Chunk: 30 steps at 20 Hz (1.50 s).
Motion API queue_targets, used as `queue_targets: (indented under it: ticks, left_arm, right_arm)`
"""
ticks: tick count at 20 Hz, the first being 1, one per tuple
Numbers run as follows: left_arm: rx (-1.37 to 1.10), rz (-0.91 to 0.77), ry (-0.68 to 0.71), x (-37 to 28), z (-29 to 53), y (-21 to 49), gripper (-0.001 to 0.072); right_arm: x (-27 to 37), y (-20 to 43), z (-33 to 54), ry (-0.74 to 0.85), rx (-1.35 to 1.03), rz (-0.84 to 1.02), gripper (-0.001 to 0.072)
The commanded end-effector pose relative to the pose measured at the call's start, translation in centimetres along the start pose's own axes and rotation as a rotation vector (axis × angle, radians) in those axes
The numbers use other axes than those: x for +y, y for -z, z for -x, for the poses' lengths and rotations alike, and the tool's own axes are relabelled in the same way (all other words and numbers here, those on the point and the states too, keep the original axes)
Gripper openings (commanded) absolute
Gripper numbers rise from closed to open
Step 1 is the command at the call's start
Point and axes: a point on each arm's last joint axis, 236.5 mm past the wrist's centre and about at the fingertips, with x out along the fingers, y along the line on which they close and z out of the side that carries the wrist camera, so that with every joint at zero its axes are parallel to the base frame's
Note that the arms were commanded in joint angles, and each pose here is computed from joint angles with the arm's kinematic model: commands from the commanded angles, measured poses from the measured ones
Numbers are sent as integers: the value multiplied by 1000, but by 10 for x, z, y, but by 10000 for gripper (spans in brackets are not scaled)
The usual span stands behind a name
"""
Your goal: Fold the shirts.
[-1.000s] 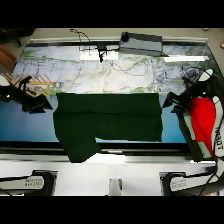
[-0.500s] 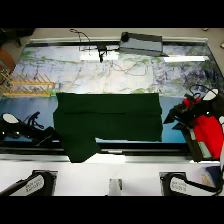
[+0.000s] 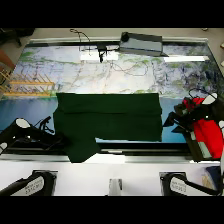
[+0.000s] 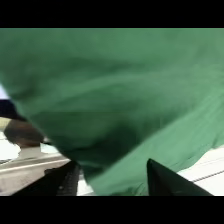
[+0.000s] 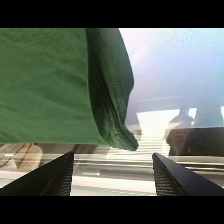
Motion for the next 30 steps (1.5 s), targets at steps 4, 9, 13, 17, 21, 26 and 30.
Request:
queue_targets:
  ticks: [4, 9, 13, 17, 21, 26, 30]
  left_arm:
    - [-21, 20, -9, -2, -5, -5, 33]
    - [-18, 19, -8, -3, -5, -4, 37]
    - [-10, 19, -6, -3, -5, -2, 37]
    - [-10, 19, -3, -4, -5, -2, 36]
    - [-83, -72, 6, -18, 15, -16, 35]
    - [-386, -259, 15, -80, 115, -88, 34]
    - [-502, -324, 20, -113, 165, -137, 35]
  right_arm:
    - [-10, 12, -20, 13, 30, -23, 563]
    - [-11, 23, -55, -35, 31, -76, 563]
    - [-11, 30, -68, -55, 41, -90, 547]
    - [-5, 23, -75, -92, 0, -117, 301]
    - [10, 15, -61, -139, -38, -61, 20]
    - [45, -71, 34, -165, -383, 41, 19]
    - [72, -137, 100, -139, -657, 83, 19]
